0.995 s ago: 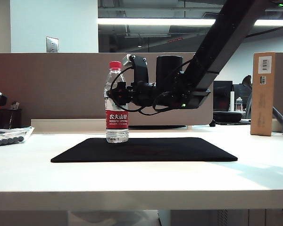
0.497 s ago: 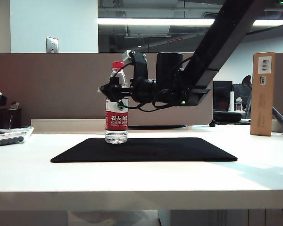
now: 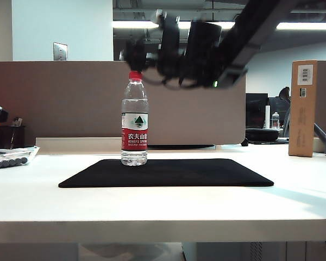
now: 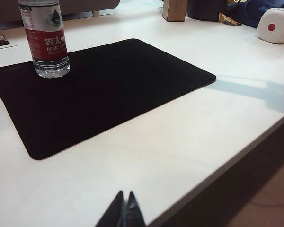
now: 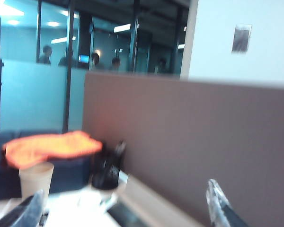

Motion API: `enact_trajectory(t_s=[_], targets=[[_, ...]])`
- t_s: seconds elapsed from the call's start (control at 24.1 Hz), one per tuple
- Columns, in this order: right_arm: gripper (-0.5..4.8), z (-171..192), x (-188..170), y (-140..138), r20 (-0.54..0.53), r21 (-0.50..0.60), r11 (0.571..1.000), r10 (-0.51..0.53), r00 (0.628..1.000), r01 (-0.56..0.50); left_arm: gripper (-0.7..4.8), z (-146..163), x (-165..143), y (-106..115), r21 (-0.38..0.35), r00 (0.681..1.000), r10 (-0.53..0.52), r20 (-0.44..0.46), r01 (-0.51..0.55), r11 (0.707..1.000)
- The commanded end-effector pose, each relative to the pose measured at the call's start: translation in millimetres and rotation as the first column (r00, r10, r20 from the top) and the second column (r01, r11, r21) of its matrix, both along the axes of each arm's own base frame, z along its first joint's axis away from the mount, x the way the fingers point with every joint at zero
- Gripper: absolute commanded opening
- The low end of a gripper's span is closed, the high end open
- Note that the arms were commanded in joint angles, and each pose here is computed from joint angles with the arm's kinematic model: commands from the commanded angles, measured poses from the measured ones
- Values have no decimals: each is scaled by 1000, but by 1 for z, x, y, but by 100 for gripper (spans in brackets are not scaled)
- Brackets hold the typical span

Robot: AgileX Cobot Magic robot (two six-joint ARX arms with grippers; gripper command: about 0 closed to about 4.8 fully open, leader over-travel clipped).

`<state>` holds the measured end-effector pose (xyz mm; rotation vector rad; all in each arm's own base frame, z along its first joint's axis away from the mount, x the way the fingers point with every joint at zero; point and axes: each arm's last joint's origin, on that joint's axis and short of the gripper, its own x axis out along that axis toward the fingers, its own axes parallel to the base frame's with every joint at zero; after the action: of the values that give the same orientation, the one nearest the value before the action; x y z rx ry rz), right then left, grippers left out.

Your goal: Stand the plastic bottle up on the black mouse pad.

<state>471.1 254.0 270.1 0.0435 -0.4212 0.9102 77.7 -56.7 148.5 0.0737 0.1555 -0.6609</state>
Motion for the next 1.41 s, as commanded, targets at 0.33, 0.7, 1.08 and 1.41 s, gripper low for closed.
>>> enact_trajectory(t_s=[0.33,0.7,1.08,1.41], targets=[[-5,118,-50,-43,-249,-124,992,-51,967,20,1,0,0,1,3,1000,2,-4,-2,1000],[-5,185,-162,-97,-457,-453,887,-312,833,84,1,0,12,22,2,966,257,-4,-257,966],[-5,206,-264,-148,-502,-669,736,-547,670,100,1,0,18,63,2,767,642,-4,-642,767],[-5,214,-285,-156,-493,-593,800,-452,743,94,1,2,18,68,-9,734,679,12,-678,735]])
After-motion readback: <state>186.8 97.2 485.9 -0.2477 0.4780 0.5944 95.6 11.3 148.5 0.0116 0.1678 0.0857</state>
